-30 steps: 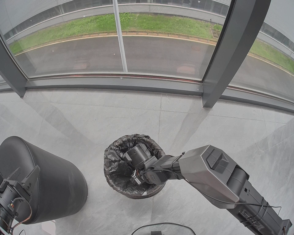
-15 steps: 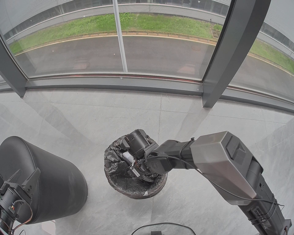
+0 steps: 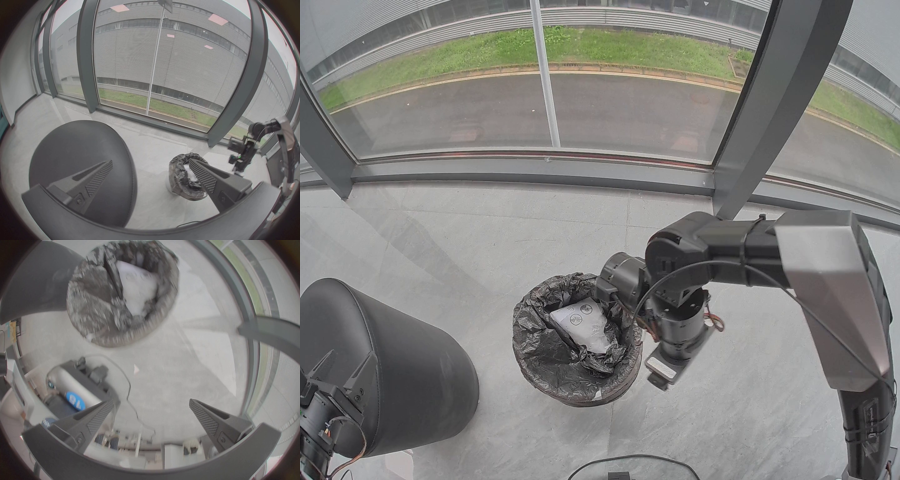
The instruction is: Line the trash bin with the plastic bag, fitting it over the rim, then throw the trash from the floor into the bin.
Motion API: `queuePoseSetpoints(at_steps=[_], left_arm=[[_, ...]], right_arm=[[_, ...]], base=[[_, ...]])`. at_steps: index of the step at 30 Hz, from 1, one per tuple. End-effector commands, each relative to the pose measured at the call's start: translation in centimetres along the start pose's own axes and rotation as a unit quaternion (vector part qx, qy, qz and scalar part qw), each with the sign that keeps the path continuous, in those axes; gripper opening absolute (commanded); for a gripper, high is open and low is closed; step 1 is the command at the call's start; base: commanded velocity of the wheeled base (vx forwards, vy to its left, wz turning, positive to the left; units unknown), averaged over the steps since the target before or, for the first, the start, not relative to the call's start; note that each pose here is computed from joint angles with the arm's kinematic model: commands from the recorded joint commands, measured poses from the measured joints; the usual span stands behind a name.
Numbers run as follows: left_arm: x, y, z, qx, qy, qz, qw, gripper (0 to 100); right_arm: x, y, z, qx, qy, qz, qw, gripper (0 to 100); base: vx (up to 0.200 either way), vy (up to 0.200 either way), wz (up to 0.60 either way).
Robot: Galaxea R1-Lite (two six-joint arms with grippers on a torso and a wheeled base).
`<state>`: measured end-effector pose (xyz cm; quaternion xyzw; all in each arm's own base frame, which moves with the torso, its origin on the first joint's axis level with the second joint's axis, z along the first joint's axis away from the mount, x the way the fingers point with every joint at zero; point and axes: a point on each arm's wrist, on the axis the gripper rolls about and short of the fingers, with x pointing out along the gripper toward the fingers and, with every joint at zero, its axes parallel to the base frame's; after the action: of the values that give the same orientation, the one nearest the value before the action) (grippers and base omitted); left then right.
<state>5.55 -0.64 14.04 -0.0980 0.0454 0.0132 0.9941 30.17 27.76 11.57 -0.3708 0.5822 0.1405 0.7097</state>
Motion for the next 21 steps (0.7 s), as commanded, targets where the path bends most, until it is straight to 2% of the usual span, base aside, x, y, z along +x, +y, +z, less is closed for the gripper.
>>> queuePoseSetpoints(at_steps=[1,2,5,10,13,16,17,19,20,21], left_arm=[[-2.0,1.2,-1.7,0.05,-0.027,0.069,0.996,100],[-2.4,1.4,-2.1,0.054,-0.021,0.081,0.995,100],[-3.9,2.1,-3.4,0.093,-0.011,0.106,0.9899,100],[-6.0,2.9,-5.7,0.104,-0.013,0.125,0.9867,100],[-6.7,2.9,-5.9,0.105,-0.015,0.128,0.9861,100],[-6.7,2.9,-5.9,0.11,-0.01,0.118,0.9868,100],[-6.7,2.8,-5.9,0.113,-0.01,0.104,0.9881,100],[-6.6,2.7,-6.0,0.123,-0.006,0.073,0.9897,100],[-6.6,2.6,-6.0,0.125,-0.005,0.056,0.9906,100],[-6.6,2.6,-6.0,0.125,-0.004,0.053,0.9907,100]], right_arm=[[-6.0,-4.9,-6.7,0.128,0.121,-0.016,0.9842,100],[-7.1,-5.4,-7.3,0.155,0.106,-0.018,0.982,100],[-10.8,-7.0,-9.8,0.184,0.052,-0.008,0.9815,100],[-16.9,-8.4,-15.2,0.211,-0.049,0.008,0.9761,100],[-20.6,-9.0,-19.6,0.211,-0.123,0.021,0.9695,100],[-23.5,-9.3,-24.3,0.212,-0.198,0.033,0.9564,100],[-24.5,-9.4,-26.8,0.215,-0.232,0.039,0.9478,100],[-23.7,-8.9,-29.6,0.208,-0.238,0.042,0.9478,100],[-23.2,-8.7,-31.1,0.211,-0.247,0.044,0.9447,100],[-23.1,-8.7,-31.3,0.212,-0.249,0.044,0.944,100]], base=[[0.0,0.0,0.0],[0.0,0.0,0.0],[0.0,0.0,0.0],[0.0,0.0,0.0],[0.0,0.0,0.0],[0.0,0.0,0.0],[0.0,0.0,0.0],[0.0,0.0,0.0],[0.0,0.0,0.0],[0.0,0.0,0.0]])
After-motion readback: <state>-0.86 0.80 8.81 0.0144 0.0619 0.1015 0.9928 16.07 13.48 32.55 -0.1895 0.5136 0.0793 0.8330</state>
